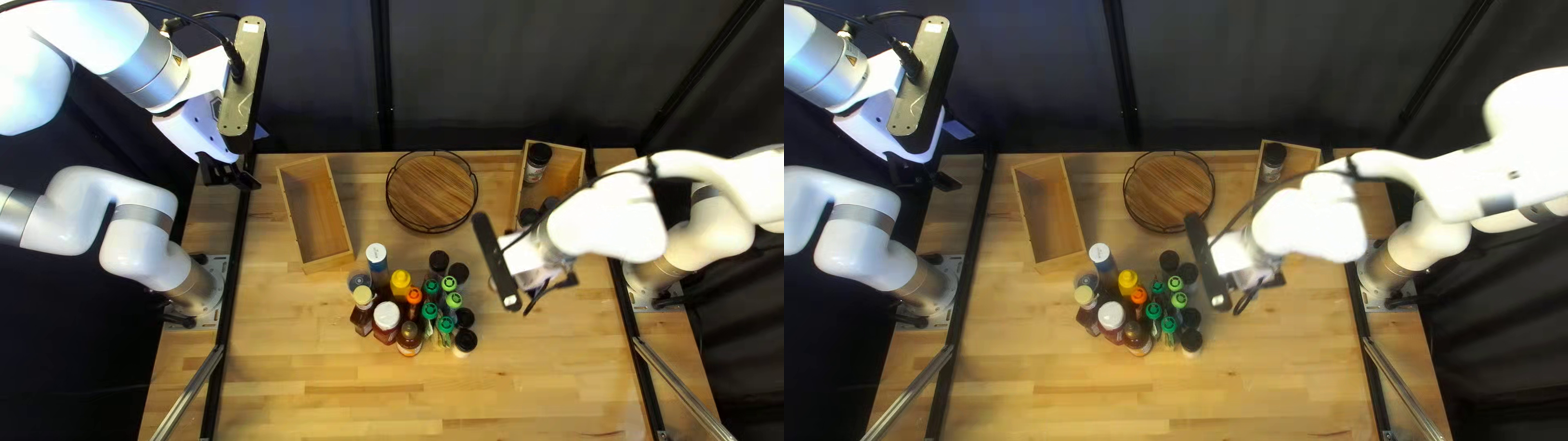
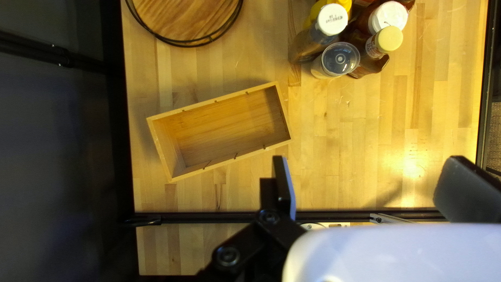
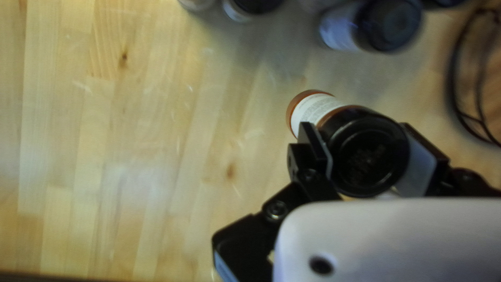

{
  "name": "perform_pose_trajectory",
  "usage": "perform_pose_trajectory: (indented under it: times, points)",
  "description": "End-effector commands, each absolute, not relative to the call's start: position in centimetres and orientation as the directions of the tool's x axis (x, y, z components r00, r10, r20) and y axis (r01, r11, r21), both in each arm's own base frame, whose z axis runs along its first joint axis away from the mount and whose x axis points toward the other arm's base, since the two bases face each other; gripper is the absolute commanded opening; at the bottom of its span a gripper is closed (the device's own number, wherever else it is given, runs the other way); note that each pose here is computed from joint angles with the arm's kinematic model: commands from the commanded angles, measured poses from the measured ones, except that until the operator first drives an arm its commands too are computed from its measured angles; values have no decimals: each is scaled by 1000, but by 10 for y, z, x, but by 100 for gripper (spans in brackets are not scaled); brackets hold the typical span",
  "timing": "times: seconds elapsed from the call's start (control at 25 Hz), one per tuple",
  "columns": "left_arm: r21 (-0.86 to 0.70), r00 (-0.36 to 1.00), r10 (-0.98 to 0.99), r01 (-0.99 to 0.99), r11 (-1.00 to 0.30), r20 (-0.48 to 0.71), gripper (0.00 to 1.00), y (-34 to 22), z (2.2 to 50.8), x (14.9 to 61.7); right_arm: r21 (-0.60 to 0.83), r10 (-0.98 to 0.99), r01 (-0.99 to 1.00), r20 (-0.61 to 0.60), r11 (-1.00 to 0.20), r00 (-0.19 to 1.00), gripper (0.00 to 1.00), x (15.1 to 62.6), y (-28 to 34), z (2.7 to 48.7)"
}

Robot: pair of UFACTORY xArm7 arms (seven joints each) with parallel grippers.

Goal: Separate condiments, baby food and spices and place it in 3 different racks/containers

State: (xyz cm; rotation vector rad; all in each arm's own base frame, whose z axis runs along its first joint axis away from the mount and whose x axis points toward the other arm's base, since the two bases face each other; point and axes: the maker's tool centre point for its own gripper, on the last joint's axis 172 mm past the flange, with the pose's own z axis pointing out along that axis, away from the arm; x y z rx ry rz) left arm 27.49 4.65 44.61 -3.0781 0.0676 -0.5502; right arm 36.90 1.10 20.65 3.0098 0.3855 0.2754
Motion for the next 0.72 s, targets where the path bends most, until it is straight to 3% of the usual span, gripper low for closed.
perform_pose_trajectory:
  times: [0.04,0.36,0.72]
  points:
    - [-21,937,-45,-40,-999,346,100,46,446,275,108,189,172,179,-979,965,0,352,-34,239]
    - [-21,937,-45,-40,-999,346,100,46,446,275,132,44,15,221,-991,974,0,326,-112,262]
    - [-21,937,-45,-40,-999,346,100,46,446,275,163,-65,-101,215,-981,974,0,300,-159,243]
